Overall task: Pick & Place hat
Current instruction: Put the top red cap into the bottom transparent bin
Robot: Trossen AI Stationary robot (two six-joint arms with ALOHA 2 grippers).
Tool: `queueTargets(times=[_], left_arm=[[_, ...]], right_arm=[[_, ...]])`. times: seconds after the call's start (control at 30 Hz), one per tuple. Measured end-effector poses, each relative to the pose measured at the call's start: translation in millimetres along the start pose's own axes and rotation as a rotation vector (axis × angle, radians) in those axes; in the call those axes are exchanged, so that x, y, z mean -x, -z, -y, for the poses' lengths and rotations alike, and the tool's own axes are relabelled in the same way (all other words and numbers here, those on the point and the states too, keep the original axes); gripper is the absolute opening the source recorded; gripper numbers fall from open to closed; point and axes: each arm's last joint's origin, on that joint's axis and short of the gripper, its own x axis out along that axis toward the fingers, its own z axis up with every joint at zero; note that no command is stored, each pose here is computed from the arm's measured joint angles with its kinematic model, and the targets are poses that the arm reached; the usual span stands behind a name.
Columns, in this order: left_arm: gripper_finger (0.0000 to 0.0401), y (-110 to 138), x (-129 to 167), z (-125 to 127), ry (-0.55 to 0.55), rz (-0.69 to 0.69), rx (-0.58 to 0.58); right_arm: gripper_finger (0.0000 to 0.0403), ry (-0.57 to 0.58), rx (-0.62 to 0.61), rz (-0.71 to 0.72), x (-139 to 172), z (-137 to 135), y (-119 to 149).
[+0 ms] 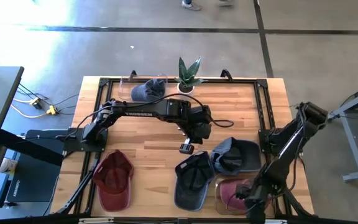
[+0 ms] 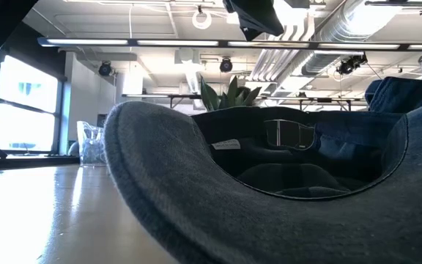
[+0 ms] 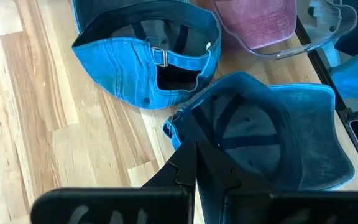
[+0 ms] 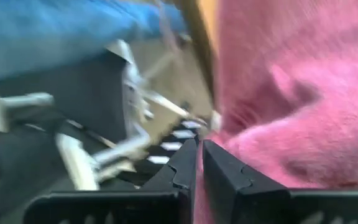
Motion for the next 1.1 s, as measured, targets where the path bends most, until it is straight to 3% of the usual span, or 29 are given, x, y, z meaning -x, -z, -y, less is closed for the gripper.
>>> queueTargets(times=[0.17, 0.27, 0.37, 0.53, 0.73, 0.8, 0.9, 0.97, 1.1], left_arm=[[0.0001, 1, 0, 0, -0.011, -0.008, 0.001], [0.0001, 1, 0, 0, -0.014, -0.01, 0.002], [0.0001, 1, 0, -1, -0.027, -0.015, 0.002], [0.0001, 2, 0, -1, -0.041, -0.023, 0.004], [0.0001, 3, 0, -1, -0.039, -0.034, 0.005], [0.0001, 3, 0, -1, -0.038, -0.038, 0.006], [0.0001, 4, 5, 1, -0.037, -0.043, 0.007], [0.0001, 2, 11, 2, -0.045, -0.021, 0.0], [0.0001, 2, 15, 3, -0.049, -0.023, -0.003]], right_arm=[[0.0009, 0.189, -0.045, -0.08, -14, 18, 7], [0.0004, 0.237, -0.04, 0.011, -16, 21, 5], [0.0009, 0.216, 0.006, 0.072, -22, 18, -2], [0.0002, 0.18, 0.032, -0.014, -21, 17, -4], [0.001, -0.011, 0.098, -0.003, -4, 0, 0], [0.0005, -0.005, 0.022, 0.002, 2, 2, 0], [0.0003, 0.008, -0.118, 0.149, 13, 5, -5], [0.0004, 0.065, -0.214, 0.264, 17, 11, -6], [0.0002, 0.169, -0.302, 0.302, 14, 21, -6]])
